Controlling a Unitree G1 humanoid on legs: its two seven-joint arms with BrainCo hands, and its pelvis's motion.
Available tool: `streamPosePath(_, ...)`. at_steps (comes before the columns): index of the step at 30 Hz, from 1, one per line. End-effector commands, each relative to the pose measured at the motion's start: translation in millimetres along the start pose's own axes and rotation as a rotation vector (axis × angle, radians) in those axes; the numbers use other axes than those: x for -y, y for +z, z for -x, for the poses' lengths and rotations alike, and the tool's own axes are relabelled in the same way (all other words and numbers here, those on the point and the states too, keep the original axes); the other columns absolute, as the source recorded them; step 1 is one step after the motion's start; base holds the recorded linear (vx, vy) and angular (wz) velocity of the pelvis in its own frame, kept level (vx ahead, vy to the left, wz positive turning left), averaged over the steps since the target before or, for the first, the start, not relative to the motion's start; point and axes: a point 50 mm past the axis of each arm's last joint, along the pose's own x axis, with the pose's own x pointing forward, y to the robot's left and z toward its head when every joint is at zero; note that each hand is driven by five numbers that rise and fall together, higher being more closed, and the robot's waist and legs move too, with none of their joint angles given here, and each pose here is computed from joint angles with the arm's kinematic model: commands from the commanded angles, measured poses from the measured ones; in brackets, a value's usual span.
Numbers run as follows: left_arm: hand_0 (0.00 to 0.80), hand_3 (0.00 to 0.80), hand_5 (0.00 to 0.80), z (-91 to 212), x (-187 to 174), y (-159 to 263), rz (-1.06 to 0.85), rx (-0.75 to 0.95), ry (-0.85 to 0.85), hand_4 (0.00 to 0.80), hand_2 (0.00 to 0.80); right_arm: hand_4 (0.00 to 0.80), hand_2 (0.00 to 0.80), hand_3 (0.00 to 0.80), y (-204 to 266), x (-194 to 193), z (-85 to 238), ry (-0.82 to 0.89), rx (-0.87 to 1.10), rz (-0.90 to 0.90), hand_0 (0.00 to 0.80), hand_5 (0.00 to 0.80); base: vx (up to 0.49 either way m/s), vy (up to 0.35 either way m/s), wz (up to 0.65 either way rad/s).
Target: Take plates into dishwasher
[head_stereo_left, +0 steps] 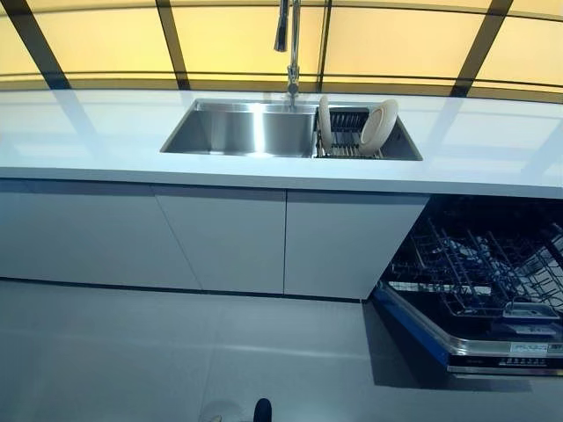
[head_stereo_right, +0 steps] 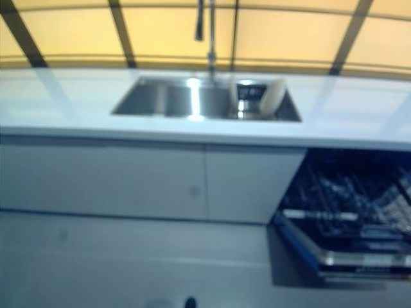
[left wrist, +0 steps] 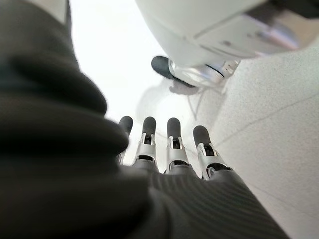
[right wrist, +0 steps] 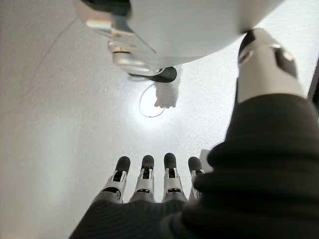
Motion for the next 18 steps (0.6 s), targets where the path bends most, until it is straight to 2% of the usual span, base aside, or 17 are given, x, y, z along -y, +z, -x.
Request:
streamPosePath(1, 0.0, 0.0, 0.0, -2, 22, 0, -0.04, -0.015, -0.057, 0.0, 0.0, 0.0, 0.0, 0.0, -4, -3, 0, -0.002, -0.015, 0.022, 0.0, 0.0, 0.093, -0.033, 0.02)
streamPosePath(6, 0.0, 0.0, 0.0, -1, 32, -14, 0.001, -0.046, -0.069, 0.0, 0.0, 0.0, 0.0, 0.0, -4, 1, 0, -0.017, -0.014, 0.052, 0.0, 0.0, 0.159, 0.017, 0.01)
streamPosePath(13, 0.0, 0.0, 0.0, -1, 20, -4, -0.035, -0.022, -0.041, 0.0, 0.0, 0.0, 0.0, 0.0, -1, 5, 0, -0.047, -0.014, -0.042, 0.0, 0.0, 0.31, 0.173, -0.05)
streamPosePath(16, 0.0, 0.0, 0.0, -1, 15, 3, -0.094, -0.003, -0.039, 0.0, 0.0, 0.0, 0.0, 0.0, -5, 13, 0, -0.059, 0.002, -0.06, 0.0, 0.0, 0.077, 0.257, -0.48)
streamPosePath(18, 0.0, 0.0, 0.0, -1, 11, 11, -0.098, 0.01, -0.034, 0.0, 0.0, 0.0, 0.0, 0.0, -8, 18, 0, -0.067, 0.003, -0.076, 0.0, 0.0, 0.135, 0.047, 0.09)
